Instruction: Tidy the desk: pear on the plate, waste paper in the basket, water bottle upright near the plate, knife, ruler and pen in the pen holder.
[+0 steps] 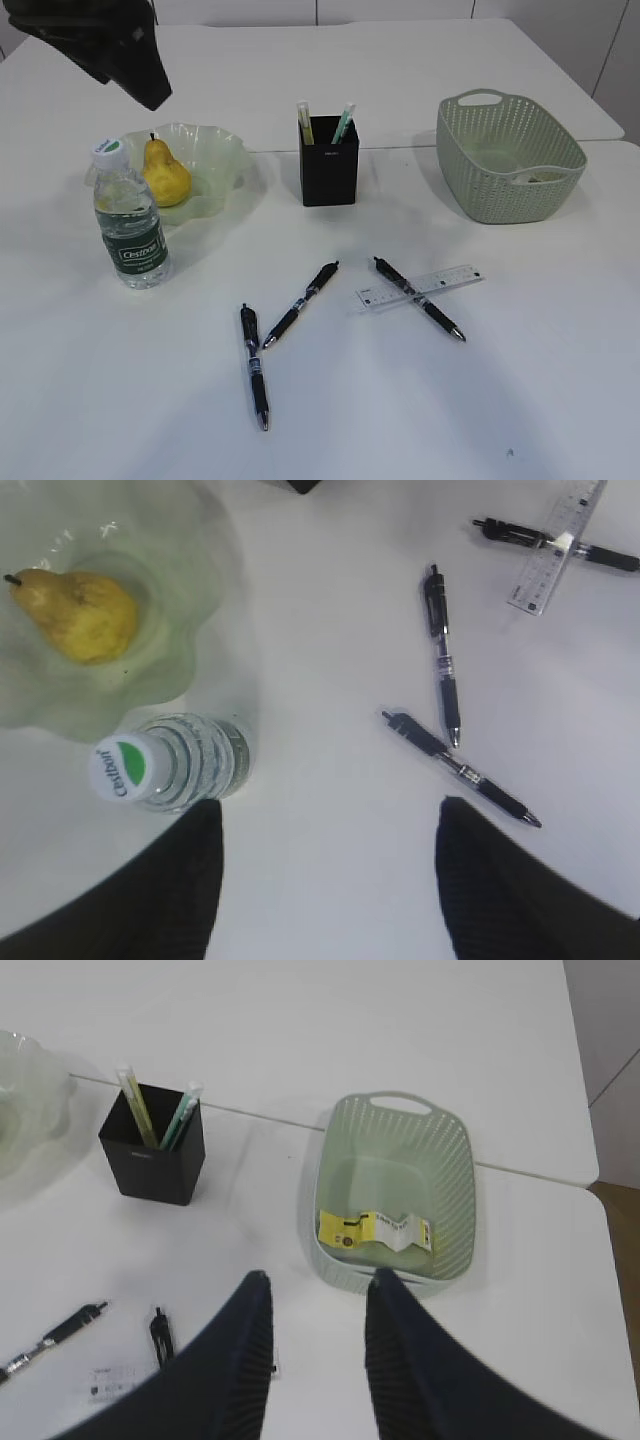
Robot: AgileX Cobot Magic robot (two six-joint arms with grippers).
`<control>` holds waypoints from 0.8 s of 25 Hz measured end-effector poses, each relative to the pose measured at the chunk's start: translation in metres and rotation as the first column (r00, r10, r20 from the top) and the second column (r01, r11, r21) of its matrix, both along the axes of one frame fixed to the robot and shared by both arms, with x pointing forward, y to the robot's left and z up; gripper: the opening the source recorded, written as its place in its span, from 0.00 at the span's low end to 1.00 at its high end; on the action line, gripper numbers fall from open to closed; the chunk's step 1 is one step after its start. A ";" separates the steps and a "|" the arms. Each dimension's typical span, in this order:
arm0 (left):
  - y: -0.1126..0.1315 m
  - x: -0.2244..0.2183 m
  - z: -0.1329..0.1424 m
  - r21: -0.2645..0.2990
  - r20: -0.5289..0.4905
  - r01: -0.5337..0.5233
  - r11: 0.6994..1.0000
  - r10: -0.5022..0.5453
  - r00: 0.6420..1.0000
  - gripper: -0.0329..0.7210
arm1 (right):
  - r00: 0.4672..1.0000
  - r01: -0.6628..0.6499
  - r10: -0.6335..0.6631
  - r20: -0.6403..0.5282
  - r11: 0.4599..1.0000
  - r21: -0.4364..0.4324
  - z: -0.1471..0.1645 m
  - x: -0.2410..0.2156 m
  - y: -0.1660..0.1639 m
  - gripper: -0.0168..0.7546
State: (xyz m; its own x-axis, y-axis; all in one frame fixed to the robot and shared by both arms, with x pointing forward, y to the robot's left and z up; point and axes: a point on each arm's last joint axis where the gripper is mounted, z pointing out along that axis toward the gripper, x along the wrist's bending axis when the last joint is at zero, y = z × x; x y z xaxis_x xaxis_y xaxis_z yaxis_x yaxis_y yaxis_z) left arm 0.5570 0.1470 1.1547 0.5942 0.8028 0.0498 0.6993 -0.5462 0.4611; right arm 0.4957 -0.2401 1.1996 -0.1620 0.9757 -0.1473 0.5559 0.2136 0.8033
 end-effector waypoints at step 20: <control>-0.124 0.012 -0.095 0.101 -0.170 0.322 0.941 -0.303 0.938 0.66 | 0.999 0.008 -0.009 -0.040 0.999 -0.035 -0.059 -0.110 -0.035 0.37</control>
